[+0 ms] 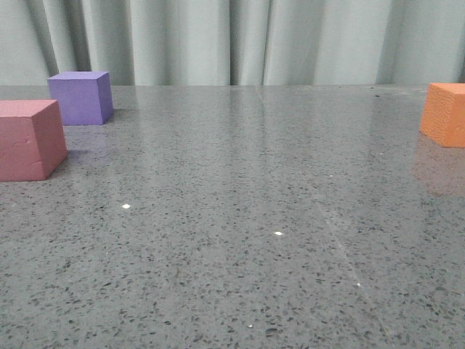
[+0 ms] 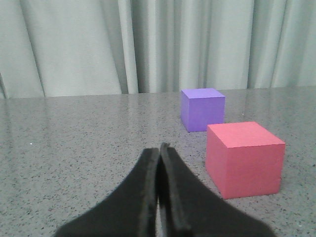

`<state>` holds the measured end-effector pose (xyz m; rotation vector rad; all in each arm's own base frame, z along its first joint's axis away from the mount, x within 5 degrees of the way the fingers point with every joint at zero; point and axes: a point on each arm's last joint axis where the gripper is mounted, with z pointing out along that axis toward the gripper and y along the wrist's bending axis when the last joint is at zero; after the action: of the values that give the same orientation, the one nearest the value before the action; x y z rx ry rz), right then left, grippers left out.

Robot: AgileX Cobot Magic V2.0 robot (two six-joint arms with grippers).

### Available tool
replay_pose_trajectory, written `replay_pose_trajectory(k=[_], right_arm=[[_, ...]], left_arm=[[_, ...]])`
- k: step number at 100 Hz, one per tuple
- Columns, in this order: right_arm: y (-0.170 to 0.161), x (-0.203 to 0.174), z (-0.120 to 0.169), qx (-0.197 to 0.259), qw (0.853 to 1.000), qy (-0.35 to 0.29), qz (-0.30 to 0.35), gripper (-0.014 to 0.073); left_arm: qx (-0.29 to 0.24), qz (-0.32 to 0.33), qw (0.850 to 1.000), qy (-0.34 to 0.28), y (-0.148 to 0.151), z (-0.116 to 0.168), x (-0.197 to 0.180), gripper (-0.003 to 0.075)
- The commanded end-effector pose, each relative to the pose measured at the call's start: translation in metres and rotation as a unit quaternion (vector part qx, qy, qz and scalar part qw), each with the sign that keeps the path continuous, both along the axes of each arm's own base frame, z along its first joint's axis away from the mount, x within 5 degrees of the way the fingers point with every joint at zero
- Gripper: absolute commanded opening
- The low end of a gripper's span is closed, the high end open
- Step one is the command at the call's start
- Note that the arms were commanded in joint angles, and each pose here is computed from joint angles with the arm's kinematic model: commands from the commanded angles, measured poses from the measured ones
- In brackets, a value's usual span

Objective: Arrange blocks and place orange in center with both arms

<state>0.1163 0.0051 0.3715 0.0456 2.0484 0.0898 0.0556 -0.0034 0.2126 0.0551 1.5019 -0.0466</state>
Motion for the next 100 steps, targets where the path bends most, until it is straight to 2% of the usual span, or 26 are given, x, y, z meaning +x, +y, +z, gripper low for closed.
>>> replay_pose_trajectory(k=[1, 12, 24, 29, 34, 41, 56, 65, 75, 100], right_arm=[[0.002, 0.019, 0.016, 0.006, 1.0, -0.016, 0.003, -0.0067], [0.005, 0.035, 0.011, 0.027, 1.0, 0.005, 0.007, -0.0067], [0.005, 0.047, 0.007, 0.028, 1.0, 0.009, 0.006, -0.0064], [0.005, 0.051, 0.006, 0.028, 1.0, 0.013, 0.006, -0.0041], [0.005, 0.053, 0.004, 0.027, 0.999, 0.016, 0.005, 0.0018], [0.005, 0.055, 0.004, 0.027, 0.999, 0.016, 0.005, 0.0172], [0.004, 0.059, 0.01, 0.028, 0.999, -0.021, 0.003, 0.0675], [0.004, 0.062, 0.015, 0.027, 0.998, -0.049, 0.001, 0.0634], [0.004, 0.069, 0.022, 0.023, 0.998, -0.061, 0.0, 0.0635], [0.002, 0.114, 0.026, -0.006, 1.0, -0.021, -0.003, 0.0635]], left_arm=[[-0.005, -0.008, 1.0, -0.029, -0.001, -0.009, -0.001, -0.0019], [-0.005, -0.008, 1.0, -0.029, -0.001, -0.009, -0.001, -0.0019], [-0.005, -0.008, 1.0, -0.029, -0.001, -0.009, -0.001, -0.0019], [-0.005, -0.008, 1.0, -0.029, -0.001, -0.009, -0.001, -0.0019], [-0.005, -0.008, 1.0, -0.029, -0.001, -0.009, -0.001, -0.0019], [-0.005, -0.008, 1.0, -0.029, -0.001, -0.009, -0.001, -0.0019], [-0.005, -0.008, 1.0, -0.029, -0.001, -0.009, -0.001, -0.0019], [-0.005, -0.008, 1.0, -0.029, -0.001, -0.009, -0.001, -0.0019], [-0.005, -0.008, 1.0, -0.029, -0.001, -0.009, -0.001, -0.0019], [-0.005, -0.008, 1.0, -0.029, -0.001, -0.009, -0.001, -0.0019]])
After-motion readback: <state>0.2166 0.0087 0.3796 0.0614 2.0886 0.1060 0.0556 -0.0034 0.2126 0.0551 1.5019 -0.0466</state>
